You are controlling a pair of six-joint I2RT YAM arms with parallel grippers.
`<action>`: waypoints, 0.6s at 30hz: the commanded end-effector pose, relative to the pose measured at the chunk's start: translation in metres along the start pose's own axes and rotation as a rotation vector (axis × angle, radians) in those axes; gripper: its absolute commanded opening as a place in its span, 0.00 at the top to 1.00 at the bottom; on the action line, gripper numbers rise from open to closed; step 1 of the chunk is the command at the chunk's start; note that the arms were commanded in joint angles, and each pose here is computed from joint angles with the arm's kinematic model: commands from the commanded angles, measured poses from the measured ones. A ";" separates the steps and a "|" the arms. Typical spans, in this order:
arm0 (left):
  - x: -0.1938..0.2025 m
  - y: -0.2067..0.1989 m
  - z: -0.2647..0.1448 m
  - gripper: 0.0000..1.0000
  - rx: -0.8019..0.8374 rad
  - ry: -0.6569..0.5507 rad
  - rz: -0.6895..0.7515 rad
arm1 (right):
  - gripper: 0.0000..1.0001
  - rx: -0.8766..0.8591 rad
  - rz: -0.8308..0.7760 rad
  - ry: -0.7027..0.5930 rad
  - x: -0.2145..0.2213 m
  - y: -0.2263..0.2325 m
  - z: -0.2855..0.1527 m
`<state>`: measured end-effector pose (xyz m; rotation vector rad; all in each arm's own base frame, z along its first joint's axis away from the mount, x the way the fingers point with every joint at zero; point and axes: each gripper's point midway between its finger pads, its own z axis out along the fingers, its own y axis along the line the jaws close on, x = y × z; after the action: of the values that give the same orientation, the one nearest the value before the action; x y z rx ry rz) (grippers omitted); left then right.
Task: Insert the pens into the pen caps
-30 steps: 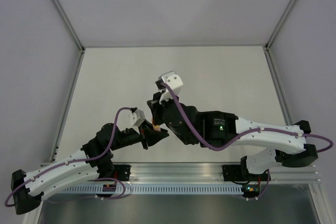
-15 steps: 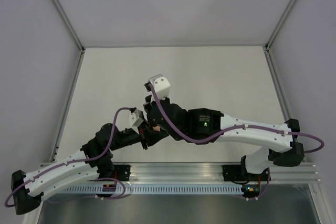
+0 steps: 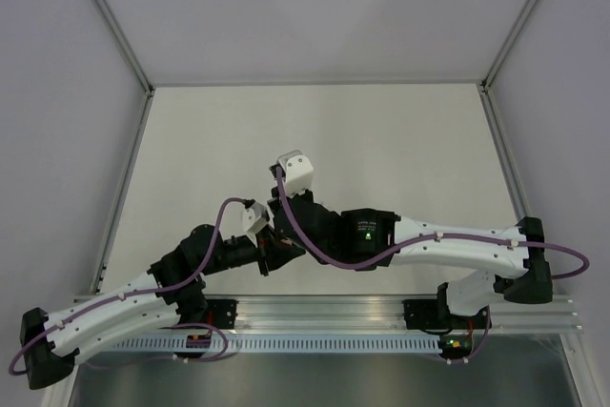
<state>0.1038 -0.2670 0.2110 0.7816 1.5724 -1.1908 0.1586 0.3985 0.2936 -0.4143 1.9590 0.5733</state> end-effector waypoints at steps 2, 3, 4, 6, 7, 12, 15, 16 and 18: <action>-0.042 -0.003 -0.002 0.98 -0.009 -0.159 0.039 | 1.00 0.014 -0.042 0.067 0.037 -0.005 -0.007; -0.043 -0.003 -0.003 0.98 -0.008 -0.167 0.040 | 1.00 0.024 -0.045 0.070 0.040 -0.007 -0.006; -0.043 -0.004 -0.004 0.98 -0.005 -0.172 0.042 | 1.00 0.028 -0.050 0.072 0.044 -0.007 -0.005; -0.048 -0.007 -0.006 0.98 0.006 -0.199 0.040 | 1.00 0.045 -0.062 0.072 0.051 -0.008 -0.005; -0.048 -0.009 -0.007 0.98 0.019 -0.202 0.040 | 1.00 0.053 -0.067 0.070 0.054 -0.008 -0.005; -0.058 -0.028 -0.006 0.98 0.118 -0.221 0.036 | 1.00 0.071 -0.073 0.063 0.071 -0.009 -0.003; -0.067 -0.032 -0.008 0.98 0.128 -0.246 0.033 | 1.00 0.077 -0.065 0.055 0.078 -0.013 -0.004; -0.073 -0.036 -0.010 0.98 0.136 -0.257 0.041 | 1.00 0.073 -0.063 0.056 0.080 -0.012 -0.004; -0.078 -0.035 -0.011 0.98 0.127 -0.266 0.047 | 1.00 0.076 -0.079 0.069 0.090 -0.012 -0.003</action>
<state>0.0890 -0.2643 0.1893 0.8384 1.6208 -1.2341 0.1470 0.3916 0.2726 -0.2905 1.9019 0.5519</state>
